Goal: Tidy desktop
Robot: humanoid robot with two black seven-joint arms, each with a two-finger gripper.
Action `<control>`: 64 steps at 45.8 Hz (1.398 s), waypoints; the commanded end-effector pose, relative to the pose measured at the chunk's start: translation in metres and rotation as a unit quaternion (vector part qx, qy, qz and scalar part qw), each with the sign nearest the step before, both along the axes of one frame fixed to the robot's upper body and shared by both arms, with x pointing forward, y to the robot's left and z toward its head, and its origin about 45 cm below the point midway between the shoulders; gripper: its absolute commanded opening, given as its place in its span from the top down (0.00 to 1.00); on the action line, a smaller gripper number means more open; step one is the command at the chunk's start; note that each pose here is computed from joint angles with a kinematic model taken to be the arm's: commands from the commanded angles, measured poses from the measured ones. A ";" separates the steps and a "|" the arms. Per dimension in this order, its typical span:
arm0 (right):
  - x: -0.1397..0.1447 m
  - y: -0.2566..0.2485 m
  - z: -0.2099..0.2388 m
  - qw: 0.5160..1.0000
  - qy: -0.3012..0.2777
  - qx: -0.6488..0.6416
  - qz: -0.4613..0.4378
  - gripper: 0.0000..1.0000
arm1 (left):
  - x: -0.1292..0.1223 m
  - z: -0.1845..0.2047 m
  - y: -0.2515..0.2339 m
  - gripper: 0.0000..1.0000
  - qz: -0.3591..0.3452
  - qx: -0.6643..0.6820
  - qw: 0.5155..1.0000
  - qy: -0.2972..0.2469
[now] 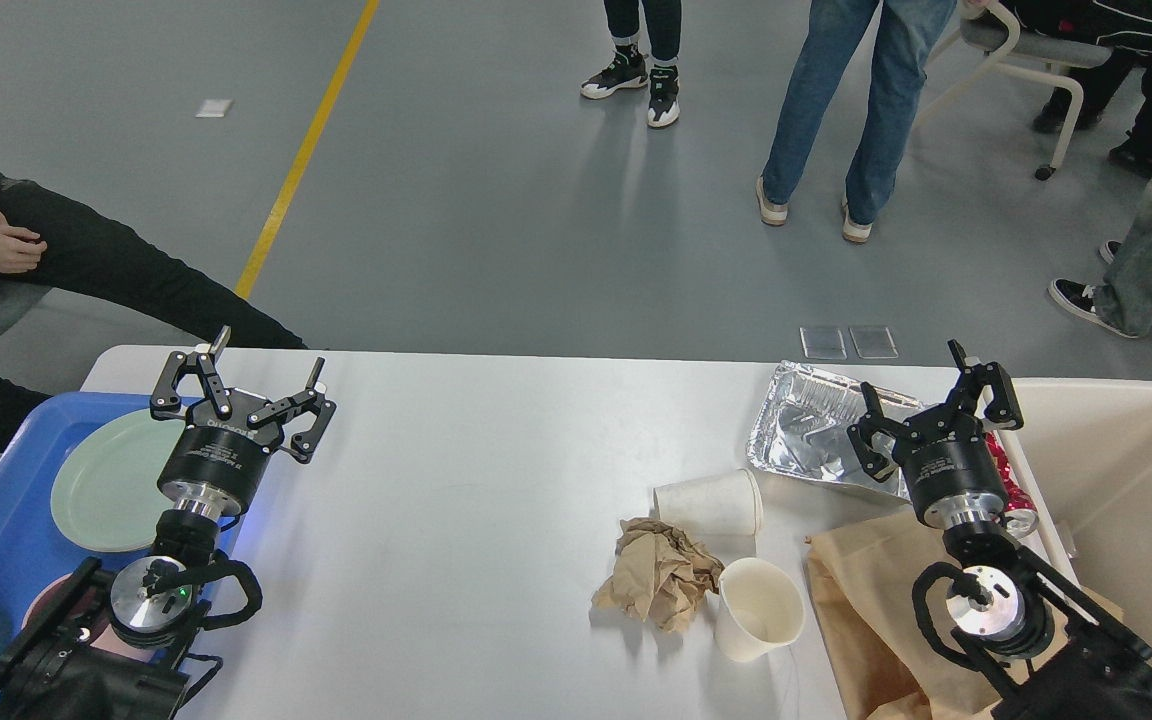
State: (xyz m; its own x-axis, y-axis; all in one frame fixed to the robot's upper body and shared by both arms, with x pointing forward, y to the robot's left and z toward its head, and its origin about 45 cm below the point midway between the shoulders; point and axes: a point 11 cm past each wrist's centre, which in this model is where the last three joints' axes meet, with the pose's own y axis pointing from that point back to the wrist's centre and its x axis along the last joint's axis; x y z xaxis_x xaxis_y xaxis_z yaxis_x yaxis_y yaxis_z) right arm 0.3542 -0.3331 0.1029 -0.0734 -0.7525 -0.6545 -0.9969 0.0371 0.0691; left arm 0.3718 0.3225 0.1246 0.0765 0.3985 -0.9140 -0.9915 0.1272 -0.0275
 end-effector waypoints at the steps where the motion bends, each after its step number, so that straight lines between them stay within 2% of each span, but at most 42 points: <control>1: 0.001 0.000 0.001 1.000 -0.001 0.000 0.000 0.00 | -0.002 -0.008 0.000 0.03 -0.001 0.005 1.000 0.011; 16: 0.001 0.000 0.001 1.000 -0.001 0.000 0.000 0.00 | -0.002 -0.010 0.006 0.03 0.006 0.004 1.000 0.012; 31: 0.001 0.000 0.001 1.000 -0.001 -0.001 0.000 0.00 | -0.003 -0.008 0.011 0.03 0.029 -0.008 0.999 -0.023; 64: 0.000 -0.001 0.000 1.000 0.000 -0.001 0.000 0.00 | -0.004 -0.009 0.010 0.03 0.028 -0.006 0.999 -0.021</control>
State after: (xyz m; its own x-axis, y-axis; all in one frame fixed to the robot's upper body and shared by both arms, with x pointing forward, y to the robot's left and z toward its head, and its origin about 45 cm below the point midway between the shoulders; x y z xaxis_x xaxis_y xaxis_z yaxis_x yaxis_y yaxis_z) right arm 0.3544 -0.3335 0.1033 -0.0729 -0.7531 -0.6538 -0.9970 0.0372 0.0682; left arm 0.3673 0.3330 0.1151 0.0938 0.3915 -0.9154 -0.9949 0.0715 -0.0714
